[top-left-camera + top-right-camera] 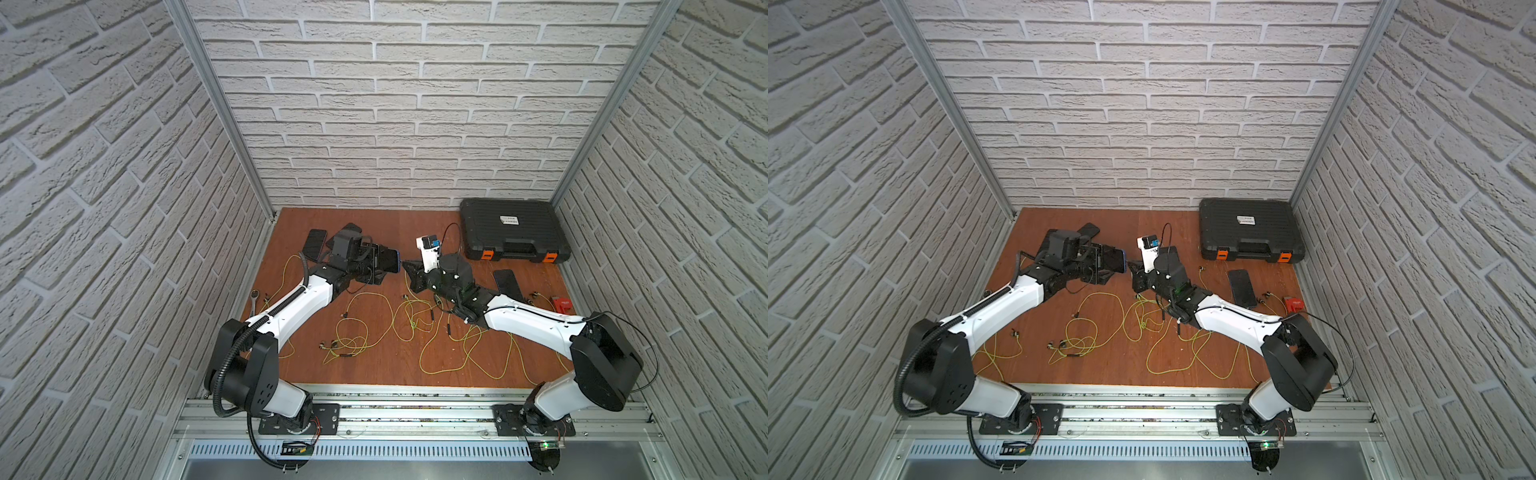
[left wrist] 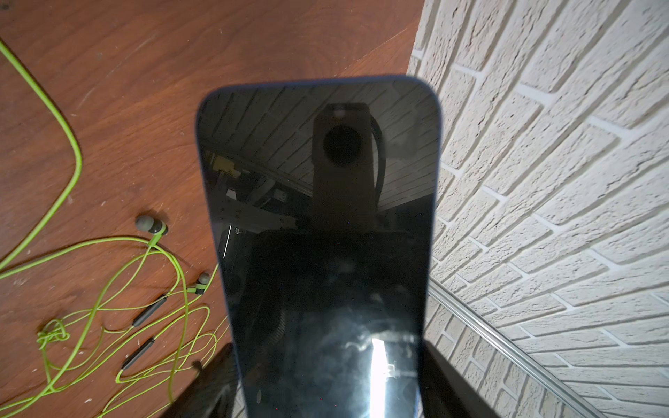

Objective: Plug wired earphones into phones
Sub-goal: Insert the wired earphone into the phone.

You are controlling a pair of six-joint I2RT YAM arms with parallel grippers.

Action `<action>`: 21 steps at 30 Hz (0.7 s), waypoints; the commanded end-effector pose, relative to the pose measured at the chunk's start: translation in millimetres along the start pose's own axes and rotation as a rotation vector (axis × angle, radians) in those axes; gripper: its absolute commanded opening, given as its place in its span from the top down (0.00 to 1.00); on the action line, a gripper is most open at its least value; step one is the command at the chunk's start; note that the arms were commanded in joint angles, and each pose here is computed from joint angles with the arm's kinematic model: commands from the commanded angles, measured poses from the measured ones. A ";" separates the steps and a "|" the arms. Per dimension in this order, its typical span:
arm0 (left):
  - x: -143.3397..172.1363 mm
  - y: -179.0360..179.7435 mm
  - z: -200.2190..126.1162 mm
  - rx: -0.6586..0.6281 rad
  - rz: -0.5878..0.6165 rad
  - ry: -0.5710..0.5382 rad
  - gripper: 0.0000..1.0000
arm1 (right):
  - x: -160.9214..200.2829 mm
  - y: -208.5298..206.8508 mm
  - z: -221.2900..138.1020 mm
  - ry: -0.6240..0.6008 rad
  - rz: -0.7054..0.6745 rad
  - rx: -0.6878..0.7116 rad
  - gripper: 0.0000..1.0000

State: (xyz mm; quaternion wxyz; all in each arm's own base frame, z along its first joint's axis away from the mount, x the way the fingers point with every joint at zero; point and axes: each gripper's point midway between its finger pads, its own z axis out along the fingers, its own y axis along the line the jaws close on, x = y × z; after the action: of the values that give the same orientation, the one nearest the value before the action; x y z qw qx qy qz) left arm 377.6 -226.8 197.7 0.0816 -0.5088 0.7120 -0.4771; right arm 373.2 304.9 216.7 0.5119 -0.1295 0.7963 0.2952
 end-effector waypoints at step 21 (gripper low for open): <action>5.8 -26.0 -11.9 0.102 0.047 0.017 1.00 | -22.4 14.1 -7.6 -0.062 -0.038 -0.039 0.94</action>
State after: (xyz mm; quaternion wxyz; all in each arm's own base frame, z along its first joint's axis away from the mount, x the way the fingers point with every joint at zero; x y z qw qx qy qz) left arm 378.6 -224.5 196.9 0.0843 -0.5103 0.7115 -0.4757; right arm 370.5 302.8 225.1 0.5217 -0.1404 0.7898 0.2904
